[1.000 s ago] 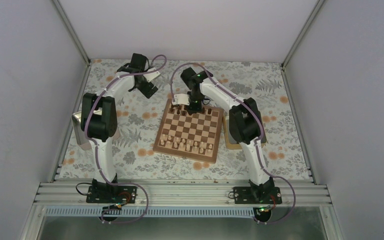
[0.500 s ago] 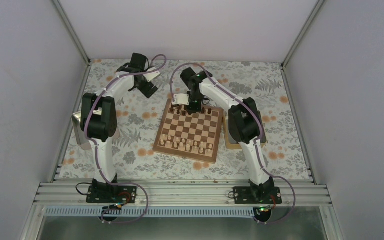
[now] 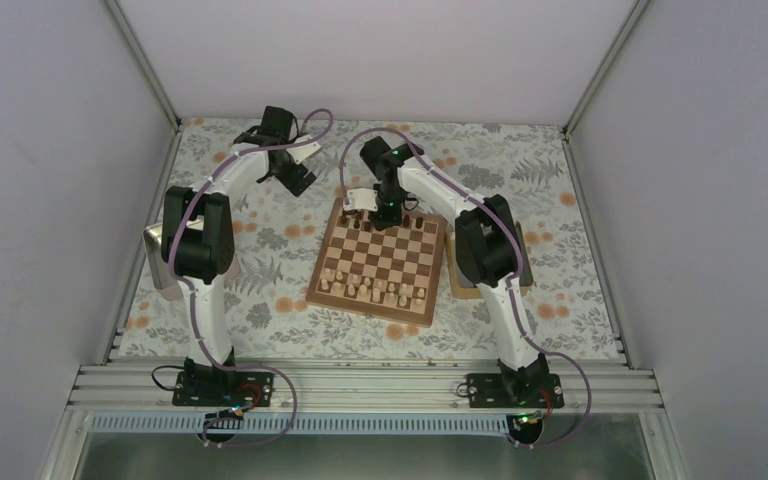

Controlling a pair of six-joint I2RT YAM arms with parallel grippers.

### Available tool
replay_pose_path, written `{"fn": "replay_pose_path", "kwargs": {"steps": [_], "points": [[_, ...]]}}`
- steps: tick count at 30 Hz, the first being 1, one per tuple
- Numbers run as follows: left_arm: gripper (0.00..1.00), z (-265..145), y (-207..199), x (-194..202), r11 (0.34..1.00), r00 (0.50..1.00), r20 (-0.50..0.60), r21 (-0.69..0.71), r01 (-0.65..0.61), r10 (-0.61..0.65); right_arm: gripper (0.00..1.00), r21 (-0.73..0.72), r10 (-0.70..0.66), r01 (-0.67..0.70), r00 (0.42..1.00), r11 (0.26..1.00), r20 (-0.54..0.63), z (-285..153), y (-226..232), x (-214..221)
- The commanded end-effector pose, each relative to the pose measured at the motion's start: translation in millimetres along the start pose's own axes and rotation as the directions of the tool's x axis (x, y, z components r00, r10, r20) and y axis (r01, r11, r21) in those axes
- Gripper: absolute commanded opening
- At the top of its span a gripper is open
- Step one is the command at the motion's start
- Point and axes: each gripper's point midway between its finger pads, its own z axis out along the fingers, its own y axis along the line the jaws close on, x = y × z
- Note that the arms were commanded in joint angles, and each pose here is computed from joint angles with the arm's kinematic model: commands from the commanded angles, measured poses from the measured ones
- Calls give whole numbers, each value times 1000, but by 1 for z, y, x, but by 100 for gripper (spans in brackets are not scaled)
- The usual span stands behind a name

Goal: Set up the chess pieces on the board
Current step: Place the chess piece on the chessboard, then pick up the chess piece from the storage box.

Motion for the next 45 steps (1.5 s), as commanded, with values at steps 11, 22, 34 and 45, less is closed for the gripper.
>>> {"fn": "replay_pose_path", "kwargs": {"steps": [11, 22, 34, 45], "points": [[100, -16, -1, -14, 1000, 999, 46, 8, 4, -4, 25, 110, -29, 6, 976, 994, 214, -142, 26, -22], [100, -14, 8, -10, 999, 1000, 28, -40, 12, -11, 25, 178, 372, -381, 925, 907, 82, -157, 45, 156], [100, -16, 17, -7, 998, 1000, 17, -66, 16, -15, 30, 122, 523, -513, 849, 850, -73, -70, 89, 230], [100, -14, 15, -6, 998, 1000, 13, -59, 18, -17, 33, 115, 554, -542, 817, 833, -159, -40, 89, 257]]}}
